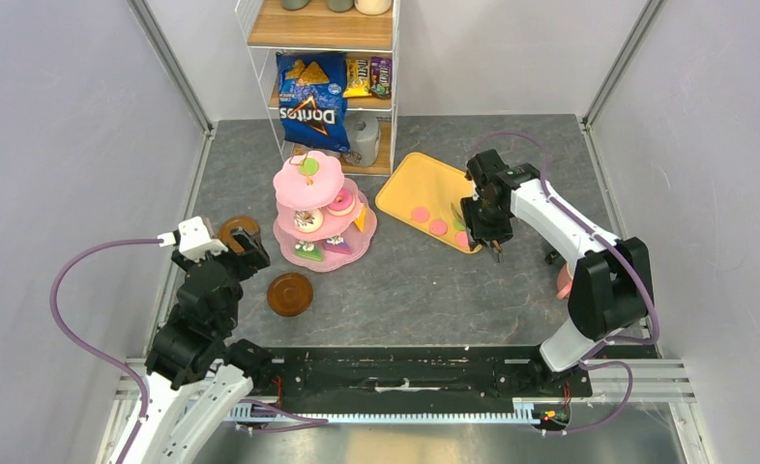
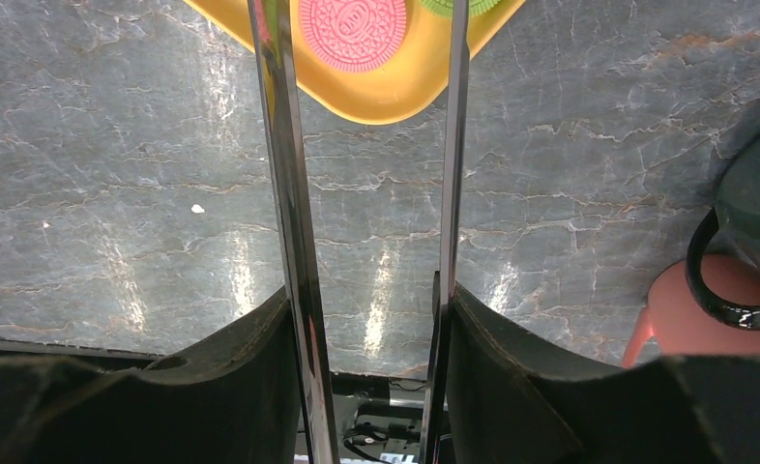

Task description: Serve the afternoon tea

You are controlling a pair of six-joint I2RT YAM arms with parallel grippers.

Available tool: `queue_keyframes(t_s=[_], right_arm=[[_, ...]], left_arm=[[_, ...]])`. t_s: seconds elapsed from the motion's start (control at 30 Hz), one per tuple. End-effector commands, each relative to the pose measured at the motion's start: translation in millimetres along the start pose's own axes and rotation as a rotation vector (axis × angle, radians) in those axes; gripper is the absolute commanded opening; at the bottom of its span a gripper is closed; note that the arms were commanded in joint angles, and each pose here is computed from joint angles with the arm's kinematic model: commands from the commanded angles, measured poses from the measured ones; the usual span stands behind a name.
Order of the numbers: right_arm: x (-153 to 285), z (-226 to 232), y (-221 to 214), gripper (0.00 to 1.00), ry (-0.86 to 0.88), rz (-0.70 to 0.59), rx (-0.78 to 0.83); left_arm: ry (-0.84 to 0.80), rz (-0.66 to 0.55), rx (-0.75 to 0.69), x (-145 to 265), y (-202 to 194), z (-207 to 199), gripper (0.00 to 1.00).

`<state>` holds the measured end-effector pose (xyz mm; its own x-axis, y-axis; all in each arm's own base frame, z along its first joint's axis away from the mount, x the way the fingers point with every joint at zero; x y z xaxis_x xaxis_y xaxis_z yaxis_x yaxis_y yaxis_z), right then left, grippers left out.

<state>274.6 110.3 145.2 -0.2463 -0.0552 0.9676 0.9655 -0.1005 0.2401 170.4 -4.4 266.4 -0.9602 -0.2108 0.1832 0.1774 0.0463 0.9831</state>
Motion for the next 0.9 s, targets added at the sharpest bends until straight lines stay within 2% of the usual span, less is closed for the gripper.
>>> queue_keyframes(t_s=[0.0, 0.33, 0.87], right_arm=[[-5.4, 1.5, 3.2, 0.55, 0.016, -0.004, 0.012], [-11.2, -4.5, -5.0, 0.55, -0.016, 0.029, 0.013], [-14.8, 4.9, -12.7, 0.54, 0.045, 0.091, 0.022]], left_arm=[[0.005, -0.017, 0.037, -2.5, 4.1, -1.9, 0.9], [0.005, -0.02, 0.039, -2.0, 4.9, -1.5, 0.9], [0.004, -0.017, 0.038, -2.4, 4.2, -2.0, 0.9]])
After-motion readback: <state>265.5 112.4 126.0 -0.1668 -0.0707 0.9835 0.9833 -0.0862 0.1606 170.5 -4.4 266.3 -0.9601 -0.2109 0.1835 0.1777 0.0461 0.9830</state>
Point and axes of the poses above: each gripper's point midway between its finger pads, its own x axis back along the fingers, its own z axis along the line the jaws close on, y = z × x, the point moved 4 cm from there along x, back along the fingers, and after that the axes turned 13 degrees about -x, right-handed, at the moved point
